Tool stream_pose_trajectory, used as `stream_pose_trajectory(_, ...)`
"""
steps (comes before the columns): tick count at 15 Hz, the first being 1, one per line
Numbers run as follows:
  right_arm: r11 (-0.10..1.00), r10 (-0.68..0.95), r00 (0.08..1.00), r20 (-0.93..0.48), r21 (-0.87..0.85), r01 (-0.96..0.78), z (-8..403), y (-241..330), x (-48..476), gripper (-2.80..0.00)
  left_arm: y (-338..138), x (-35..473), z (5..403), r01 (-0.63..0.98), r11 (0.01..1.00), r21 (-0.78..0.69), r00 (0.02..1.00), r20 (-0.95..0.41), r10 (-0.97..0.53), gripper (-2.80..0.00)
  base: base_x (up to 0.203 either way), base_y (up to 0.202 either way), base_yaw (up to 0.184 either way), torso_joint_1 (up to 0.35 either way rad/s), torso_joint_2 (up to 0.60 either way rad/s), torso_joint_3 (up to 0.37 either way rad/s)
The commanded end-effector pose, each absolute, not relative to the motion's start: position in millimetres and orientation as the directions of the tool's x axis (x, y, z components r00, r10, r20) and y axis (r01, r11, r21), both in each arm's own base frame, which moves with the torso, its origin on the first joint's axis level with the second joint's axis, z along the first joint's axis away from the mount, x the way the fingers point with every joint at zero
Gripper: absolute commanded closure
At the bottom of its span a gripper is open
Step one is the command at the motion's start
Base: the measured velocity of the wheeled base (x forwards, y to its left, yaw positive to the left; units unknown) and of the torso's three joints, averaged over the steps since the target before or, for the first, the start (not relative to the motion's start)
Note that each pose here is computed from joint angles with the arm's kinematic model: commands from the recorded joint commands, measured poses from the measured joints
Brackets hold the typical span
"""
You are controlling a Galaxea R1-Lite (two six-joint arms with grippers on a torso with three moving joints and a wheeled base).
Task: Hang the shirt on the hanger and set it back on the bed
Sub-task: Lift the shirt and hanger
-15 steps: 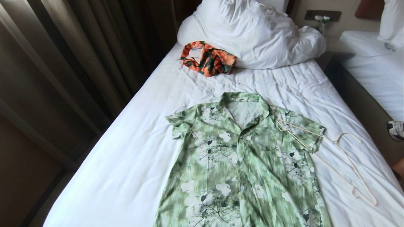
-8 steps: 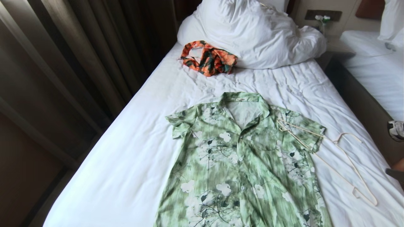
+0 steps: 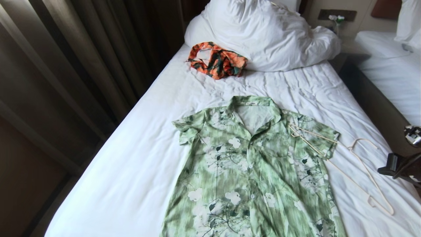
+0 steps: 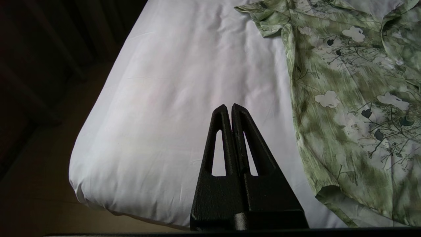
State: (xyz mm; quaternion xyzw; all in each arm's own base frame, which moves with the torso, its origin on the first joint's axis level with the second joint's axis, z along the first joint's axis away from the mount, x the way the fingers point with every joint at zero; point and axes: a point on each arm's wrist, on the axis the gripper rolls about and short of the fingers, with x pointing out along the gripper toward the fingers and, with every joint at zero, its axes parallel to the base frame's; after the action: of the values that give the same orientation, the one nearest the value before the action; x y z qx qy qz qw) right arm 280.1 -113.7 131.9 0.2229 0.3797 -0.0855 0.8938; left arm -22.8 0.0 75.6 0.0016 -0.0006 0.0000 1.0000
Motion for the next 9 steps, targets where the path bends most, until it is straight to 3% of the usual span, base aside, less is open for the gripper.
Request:
stream_pose_trajectory(1,0.856,0.049,0.636,-0.77,0.361,0.371,110.3,-142.7,292.0,0.0,0.0,-22.8,75.6,0.0,1.0,0.003,1.0,0.001,0.0,0.0,0.0,0.0,0.0,0.0,0.0,0.0)
stream_pose_trajectory(3,0.845,0.089,0.609,-0.788,0.383,0.372,110.7,-164.0,289.3,0.0,0.0,-22.8,75.6,0.0,1.0,0.003,1.0,0.002,0.0,0.0,0.0,0.0,0.0,0.0,0.0,0.0)
stream_pose_trajectory(4,0.843,0.117,0.602,-0.79,0.399,0.36,109.9,-169.8,288.6,-2.8,0.0,-22.8,75.6,0.0,1.0,0.003,1.0,0.002,0.0,0.0,0.0,0.0,0.0,0.0,0.0,0.0)
stream_pose_trajectory(9,0.828,0.31,0.635,-0.707,0.529,0.186,93.0,-182.7,301.1,-2.8,0.0,-22.8,75.6,0.0,1.0,0.003,1.0,0.002,0.0,0.0,0.0,0.0,0.0,0.0,0.0,0.0)
